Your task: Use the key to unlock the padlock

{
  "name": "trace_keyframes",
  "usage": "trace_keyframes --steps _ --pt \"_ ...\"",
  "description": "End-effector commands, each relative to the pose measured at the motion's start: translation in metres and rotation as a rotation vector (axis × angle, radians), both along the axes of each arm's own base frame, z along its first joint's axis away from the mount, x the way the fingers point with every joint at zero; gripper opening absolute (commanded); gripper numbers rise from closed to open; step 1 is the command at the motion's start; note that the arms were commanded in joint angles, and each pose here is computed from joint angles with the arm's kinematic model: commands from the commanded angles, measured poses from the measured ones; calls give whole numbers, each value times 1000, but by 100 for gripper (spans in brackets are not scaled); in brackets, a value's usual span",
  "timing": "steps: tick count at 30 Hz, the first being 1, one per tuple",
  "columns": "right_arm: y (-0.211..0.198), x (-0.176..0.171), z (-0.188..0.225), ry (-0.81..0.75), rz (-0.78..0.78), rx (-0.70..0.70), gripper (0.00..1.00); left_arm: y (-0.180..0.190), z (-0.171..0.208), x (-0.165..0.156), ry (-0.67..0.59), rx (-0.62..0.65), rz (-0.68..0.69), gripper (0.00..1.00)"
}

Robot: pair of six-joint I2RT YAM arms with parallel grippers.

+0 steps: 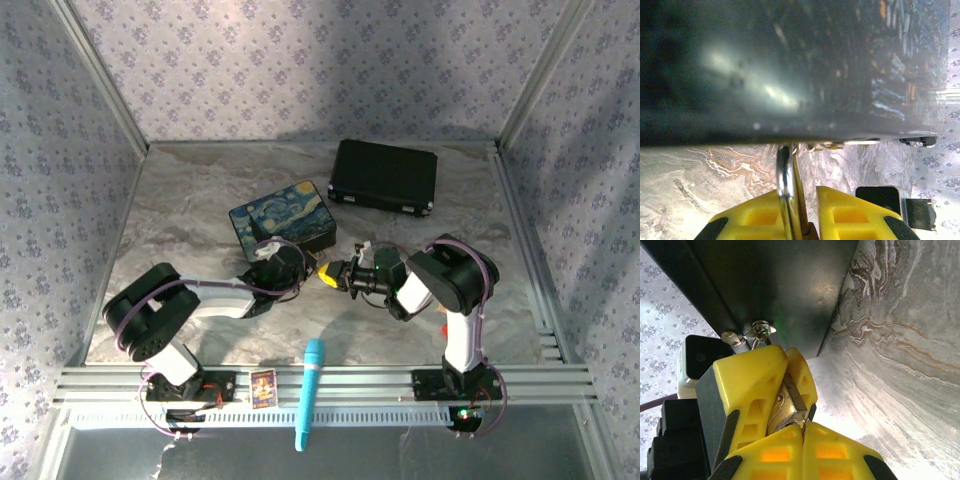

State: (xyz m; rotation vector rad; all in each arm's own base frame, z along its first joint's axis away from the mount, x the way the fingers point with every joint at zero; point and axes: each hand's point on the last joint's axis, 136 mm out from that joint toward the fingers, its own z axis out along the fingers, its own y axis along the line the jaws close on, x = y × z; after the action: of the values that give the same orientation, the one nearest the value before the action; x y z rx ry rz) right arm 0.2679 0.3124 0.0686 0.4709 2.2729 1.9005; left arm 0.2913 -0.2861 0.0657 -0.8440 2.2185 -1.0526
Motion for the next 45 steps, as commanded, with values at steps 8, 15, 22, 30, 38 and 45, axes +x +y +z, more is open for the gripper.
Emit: trace_keyframes --steps 8,15,22,30,38,45 --pt "-22 -11 -18 -114 55 -251 28 -15 -20 -30 206 -54 -46 0" --pt "-71 -36 -13 -385 207 -722 38 -9 -26 -33 249 7 -52 0" --pt "-84 -34 23 -969 281 -1083 60 -19 -18 -36 251 -12 -104 0" --pt "-33 -43 21 -1242 451 -1087 44 -26 -13 -47 287 26 -185 0" --pt "-5 -36 18 -1262 444 -1072 35 -27 -13 -51 286 0 -187 0" --pt "2 -29 11 -1242 447 -1078 19 -30 -16 -54 293 -14 -195 0"
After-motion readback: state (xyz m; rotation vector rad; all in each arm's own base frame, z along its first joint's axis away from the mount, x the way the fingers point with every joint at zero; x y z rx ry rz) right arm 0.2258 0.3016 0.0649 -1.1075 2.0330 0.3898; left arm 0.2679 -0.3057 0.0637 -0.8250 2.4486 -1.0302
